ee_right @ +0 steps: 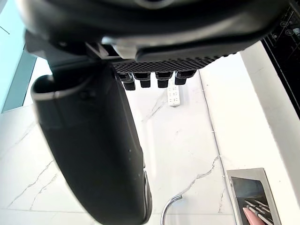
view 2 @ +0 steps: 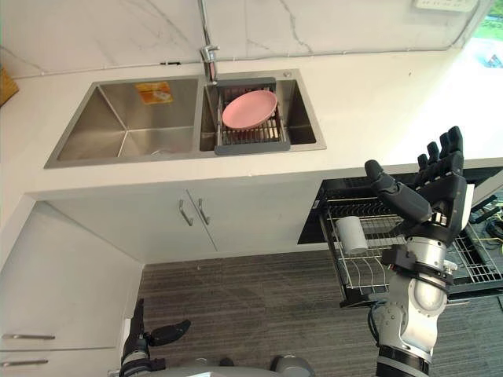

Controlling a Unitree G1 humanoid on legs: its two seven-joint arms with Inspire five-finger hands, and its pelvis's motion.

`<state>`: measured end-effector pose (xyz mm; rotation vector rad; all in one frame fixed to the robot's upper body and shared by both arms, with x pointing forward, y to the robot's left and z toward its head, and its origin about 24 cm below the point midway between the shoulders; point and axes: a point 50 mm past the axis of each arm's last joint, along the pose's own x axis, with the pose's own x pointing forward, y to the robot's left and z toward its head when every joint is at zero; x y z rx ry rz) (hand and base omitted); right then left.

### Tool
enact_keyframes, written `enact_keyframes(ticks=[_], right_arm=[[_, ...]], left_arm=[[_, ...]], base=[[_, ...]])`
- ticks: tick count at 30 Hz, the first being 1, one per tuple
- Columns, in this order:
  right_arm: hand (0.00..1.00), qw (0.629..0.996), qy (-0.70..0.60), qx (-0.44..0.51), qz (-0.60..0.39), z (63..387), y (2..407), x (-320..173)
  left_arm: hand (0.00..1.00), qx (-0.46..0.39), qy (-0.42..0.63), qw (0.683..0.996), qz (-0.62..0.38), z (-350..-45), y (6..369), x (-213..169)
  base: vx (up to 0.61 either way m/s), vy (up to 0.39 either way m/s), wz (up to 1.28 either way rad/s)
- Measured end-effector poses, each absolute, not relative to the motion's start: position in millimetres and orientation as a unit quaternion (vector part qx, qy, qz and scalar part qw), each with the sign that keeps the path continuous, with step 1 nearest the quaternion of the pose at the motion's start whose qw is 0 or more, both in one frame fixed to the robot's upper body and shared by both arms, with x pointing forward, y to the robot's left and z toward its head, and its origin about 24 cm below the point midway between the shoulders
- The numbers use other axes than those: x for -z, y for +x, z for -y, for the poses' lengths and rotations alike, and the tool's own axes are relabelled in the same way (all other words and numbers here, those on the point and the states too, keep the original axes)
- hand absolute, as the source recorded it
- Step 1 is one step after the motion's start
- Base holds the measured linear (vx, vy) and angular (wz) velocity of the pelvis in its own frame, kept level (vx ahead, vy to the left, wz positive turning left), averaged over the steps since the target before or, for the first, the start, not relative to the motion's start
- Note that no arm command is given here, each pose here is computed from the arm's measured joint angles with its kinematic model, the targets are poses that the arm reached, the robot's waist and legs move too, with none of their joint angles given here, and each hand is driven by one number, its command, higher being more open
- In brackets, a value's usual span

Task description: Walk over to the sink, pick up the cup, carry it to the dishwasher, place the cup inside the dishwasher, then close the dishwasher door

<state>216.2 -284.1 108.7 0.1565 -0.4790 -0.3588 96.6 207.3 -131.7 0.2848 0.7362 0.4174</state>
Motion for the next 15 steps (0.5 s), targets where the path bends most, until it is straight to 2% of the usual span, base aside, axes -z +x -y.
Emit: enact_keyframes(ticks=[5, 8, 11, 15], right_arm=[[1.00, 0.960, 0.070, 0.148, 0.228, 270, 214, -103], [1.00, 0.966, 0.084, 0.108, 0.220, 258, 215, -98], [1.00, 0.966, 0.104, 0.081, 0.221, 248, 213, -94], [1.00, 0.966, 0.121, 0.059, 0.222, 235, 210, -93]], left_arm=[[1.00, -0.216, 0.119, 0.898, -0.365, -208, 93, 134], [1.00, -0.257, 0.047, 0.887, -0.381, -217, 85, 138], [1.00, -0.306, -0.090, 0.849, -0.420, -216, 55, 152], [1.00, -0.315, -0.162, 0.818, -0.453, -213, 19, 160]], base=[[0.09, -0.003, -0.21], [0.08, 0.006, -0.35], [0.11, 0.093, -0.52], [0.12, 0.146, -0.24]])
